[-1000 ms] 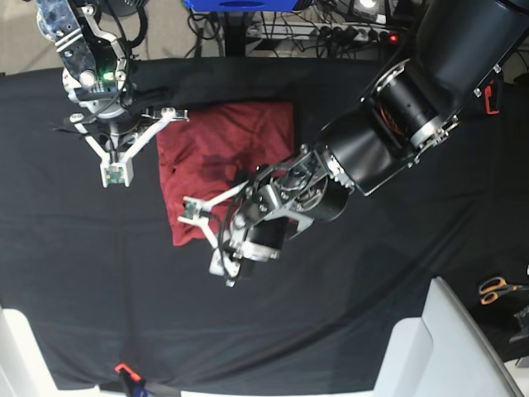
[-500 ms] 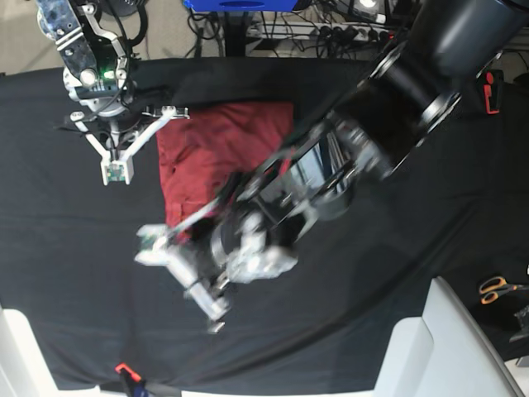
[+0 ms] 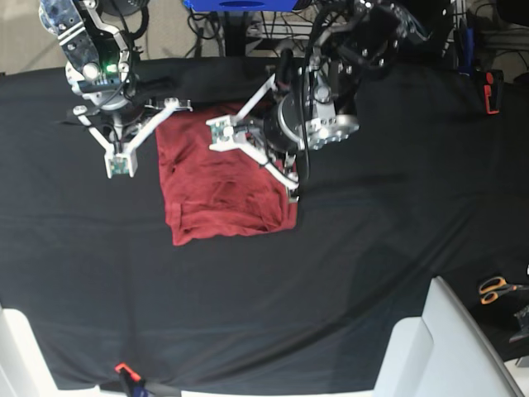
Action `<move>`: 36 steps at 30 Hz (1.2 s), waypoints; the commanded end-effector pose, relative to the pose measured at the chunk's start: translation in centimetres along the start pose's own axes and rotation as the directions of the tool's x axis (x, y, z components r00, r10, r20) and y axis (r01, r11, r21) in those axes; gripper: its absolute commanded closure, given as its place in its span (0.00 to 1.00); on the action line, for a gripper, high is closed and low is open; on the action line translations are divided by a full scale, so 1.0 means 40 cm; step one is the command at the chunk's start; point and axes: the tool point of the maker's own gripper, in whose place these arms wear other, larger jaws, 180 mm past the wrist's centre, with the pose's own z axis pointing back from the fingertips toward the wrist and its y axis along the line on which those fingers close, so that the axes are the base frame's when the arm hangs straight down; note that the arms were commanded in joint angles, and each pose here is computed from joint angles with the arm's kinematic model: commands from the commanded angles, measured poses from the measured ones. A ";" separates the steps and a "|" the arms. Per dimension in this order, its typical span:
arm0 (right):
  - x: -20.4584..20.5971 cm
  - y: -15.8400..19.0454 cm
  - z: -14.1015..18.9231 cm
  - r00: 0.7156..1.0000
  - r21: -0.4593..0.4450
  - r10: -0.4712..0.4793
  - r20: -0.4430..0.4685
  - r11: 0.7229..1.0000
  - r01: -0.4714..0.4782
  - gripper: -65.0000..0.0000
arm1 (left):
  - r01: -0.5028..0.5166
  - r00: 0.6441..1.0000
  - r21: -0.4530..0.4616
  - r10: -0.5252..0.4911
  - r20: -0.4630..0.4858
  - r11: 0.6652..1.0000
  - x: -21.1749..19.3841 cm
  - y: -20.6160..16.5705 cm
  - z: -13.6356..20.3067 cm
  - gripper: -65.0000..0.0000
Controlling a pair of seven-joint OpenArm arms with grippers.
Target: Fold the T-shirt properly
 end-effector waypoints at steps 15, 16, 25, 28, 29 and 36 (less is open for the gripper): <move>0.008 0.019 0.032 0.978 0.038 -0.075 0.194 0.997 0.069 0.97 | -0.785 0.594 -0.095 0.788 0.165 0.612 -0.302 -0.015 0.115 1.00; 0.011 0.027 0.032 0.974 0.042 -0.091 0.209 0.996 0.084 0.97 | -0.831 0.524 -0.105 0.832 0.179 0.546 -0.331 -0.018 0.125 1.00; -0.037 0.057 -0.022 0.940 0.302 -0.319 0.124 0.914 0.270 0.97 | -0.973 0.217 -0.041 0.958 0.186 0.228 -0.540 -0.092 0.182 1.00; -0.021 0.051 -0.011 0.923 0.369 -0.362 0.131 0.882 0.294 0.97 | -0.981 0.180 -0.040 0.962 0.205 0.191 -0.563 -0.130 0.192 1.00; -0.012 0.053 -0.005 0.918 0.396 -0.372 0.138 0.870 0.293 0.97 | -0.982 0.173 -0.037 0.964 0.201 0.184 -0.574 -0.145 0.196 1.00; 0.008 -0.041 0.044 0.865 0.471 -0.465 0.191 0.816 0.335 0.97 | -0.983 0.180 -0.013 0.972 0.149 0.184 -0.592 -0.255 0.202 1.00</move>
